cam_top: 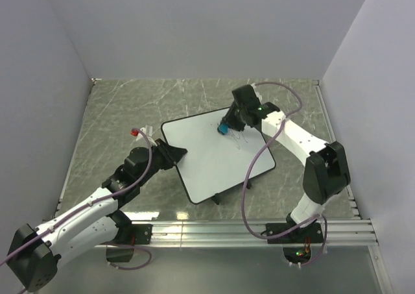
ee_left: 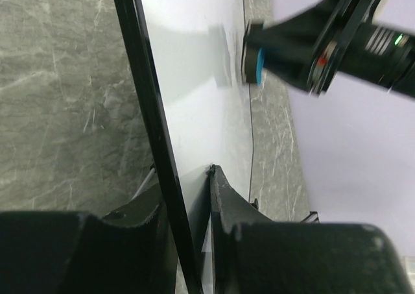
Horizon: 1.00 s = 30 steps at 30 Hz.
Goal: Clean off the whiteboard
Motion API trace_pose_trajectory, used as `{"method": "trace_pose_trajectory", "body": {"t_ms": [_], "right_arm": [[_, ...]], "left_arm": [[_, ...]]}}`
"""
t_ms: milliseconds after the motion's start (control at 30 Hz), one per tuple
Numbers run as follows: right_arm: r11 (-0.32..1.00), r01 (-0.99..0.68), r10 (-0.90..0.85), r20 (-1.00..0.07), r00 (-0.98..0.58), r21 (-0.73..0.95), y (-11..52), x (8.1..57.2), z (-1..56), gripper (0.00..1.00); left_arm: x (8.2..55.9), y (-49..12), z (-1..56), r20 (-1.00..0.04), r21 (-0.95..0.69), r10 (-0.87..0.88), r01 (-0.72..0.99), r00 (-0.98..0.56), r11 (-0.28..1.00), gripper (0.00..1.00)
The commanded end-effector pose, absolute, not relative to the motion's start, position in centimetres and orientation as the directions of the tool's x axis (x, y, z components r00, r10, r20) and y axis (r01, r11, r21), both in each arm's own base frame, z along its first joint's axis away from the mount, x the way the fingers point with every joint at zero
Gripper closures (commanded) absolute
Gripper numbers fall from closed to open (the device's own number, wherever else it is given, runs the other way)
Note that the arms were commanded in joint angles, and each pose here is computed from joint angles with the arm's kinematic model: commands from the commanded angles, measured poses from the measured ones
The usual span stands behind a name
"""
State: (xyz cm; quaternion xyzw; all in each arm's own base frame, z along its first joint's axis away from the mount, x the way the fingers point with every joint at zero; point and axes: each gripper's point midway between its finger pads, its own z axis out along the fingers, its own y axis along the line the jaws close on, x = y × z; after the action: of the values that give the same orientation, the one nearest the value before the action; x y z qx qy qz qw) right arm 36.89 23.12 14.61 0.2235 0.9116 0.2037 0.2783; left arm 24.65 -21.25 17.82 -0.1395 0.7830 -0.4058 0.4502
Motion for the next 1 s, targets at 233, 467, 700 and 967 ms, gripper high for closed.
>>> {"method": "trace_pose_trajectory", "body": {"t_ms": [233,467,700,967], "right_arm": [[0.785,0.293,0.551,-0.4,-0.733,0.546,25.7,39.9,17.8,1.0],[0.825,0.344,0.532,-0.409,-0.742,0.449,21.4,36.3,13.9,1.0],[0.845,0.392,0.523,-0.403,-0.751,0.365,16.6,31.9,9.9,1.0],[0.825,0.454,0.556,-0.343,-0.757,0.335,14.2,27.5,5.9,1.0]], "left_arm": [[23.4,-16.1,9.1,-0.732,-0.421,-0.312,0.043,-0.606,0.906,1.0],[23.4,-16.2,9.3,-0.735,-0.425,-0.314,0.047,-0.602,0.904,1.0],[23.3,-16.3,9.3,-0.737,-0.423,-0.308,0.054,-0.602,0.905,1.0],[23.2,-16.7,9.2,-0.738,-0.419,-0.295,0.069,-0.607,0.906,1.0]]}}
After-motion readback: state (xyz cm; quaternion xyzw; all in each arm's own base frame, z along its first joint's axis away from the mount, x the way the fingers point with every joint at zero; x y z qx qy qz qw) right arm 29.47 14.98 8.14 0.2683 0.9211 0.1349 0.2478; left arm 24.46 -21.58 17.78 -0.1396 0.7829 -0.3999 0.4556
